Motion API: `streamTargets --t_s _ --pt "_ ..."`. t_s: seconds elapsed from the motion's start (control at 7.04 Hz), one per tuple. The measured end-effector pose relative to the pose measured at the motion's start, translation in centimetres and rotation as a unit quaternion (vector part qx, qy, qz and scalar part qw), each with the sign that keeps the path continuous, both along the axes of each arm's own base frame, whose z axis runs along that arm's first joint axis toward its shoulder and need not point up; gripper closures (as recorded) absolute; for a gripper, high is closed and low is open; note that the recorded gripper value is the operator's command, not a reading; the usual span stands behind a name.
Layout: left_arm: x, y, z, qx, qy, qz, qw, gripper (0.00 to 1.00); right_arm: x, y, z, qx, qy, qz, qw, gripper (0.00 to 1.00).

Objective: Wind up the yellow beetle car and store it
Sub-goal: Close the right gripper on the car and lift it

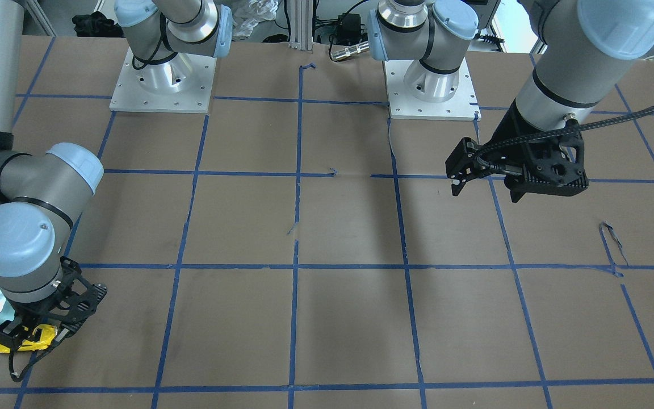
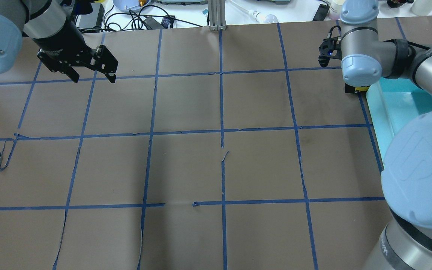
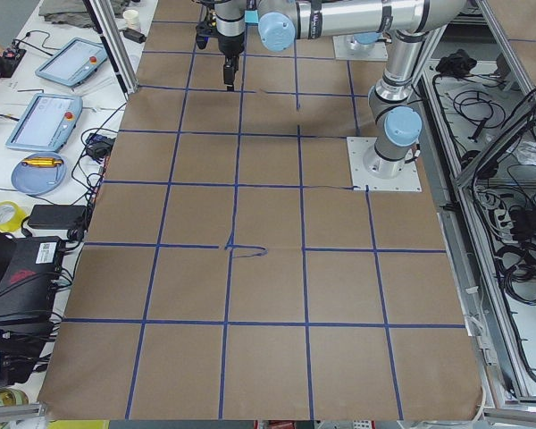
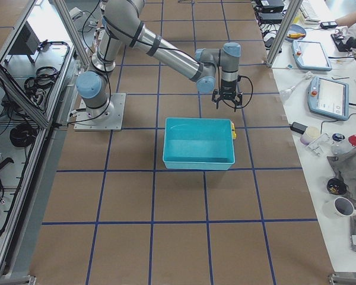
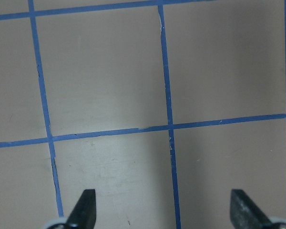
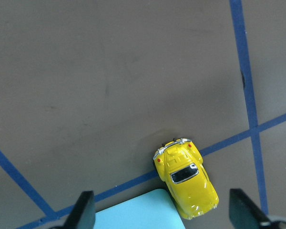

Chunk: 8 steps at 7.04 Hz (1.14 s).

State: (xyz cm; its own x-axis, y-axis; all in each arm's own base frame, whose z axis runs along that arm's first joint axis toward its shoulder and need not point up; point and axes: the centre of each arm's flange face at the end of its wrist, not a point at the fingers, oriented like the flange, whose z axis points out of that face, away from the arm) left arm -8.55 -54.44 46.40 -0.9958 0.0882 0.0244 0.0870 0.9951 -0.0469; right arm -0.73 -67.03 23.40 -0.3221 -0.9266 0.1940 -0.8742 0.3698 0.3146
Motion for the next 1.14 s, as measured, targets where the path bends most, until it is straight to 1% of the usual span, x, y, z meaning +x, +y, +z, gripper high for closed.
streamTargets --t_s 0.43,0.71,1.14 --pt "-1.1 1.2 1.0 -0.005 0.0 -0.01 0.9999 0.0 -2.5 -0.6 -2.9 0.018 -0.003 0.013 0.9997 0.0" --pt "-1.2 1.6 1.4 -0.007 -0.001 -0.01 0.9999 0.0 -2.8 -0.8 -3.6 0.023 -0.002 0.016 0.9996 0.0" --pt "-1.2 1.8 1.2 -0.005 -0.001 -0.01 0.9999 0.0 -3.3 -2.0 -4.5 0.027 -0.001 0.025 0.9993 0.0"
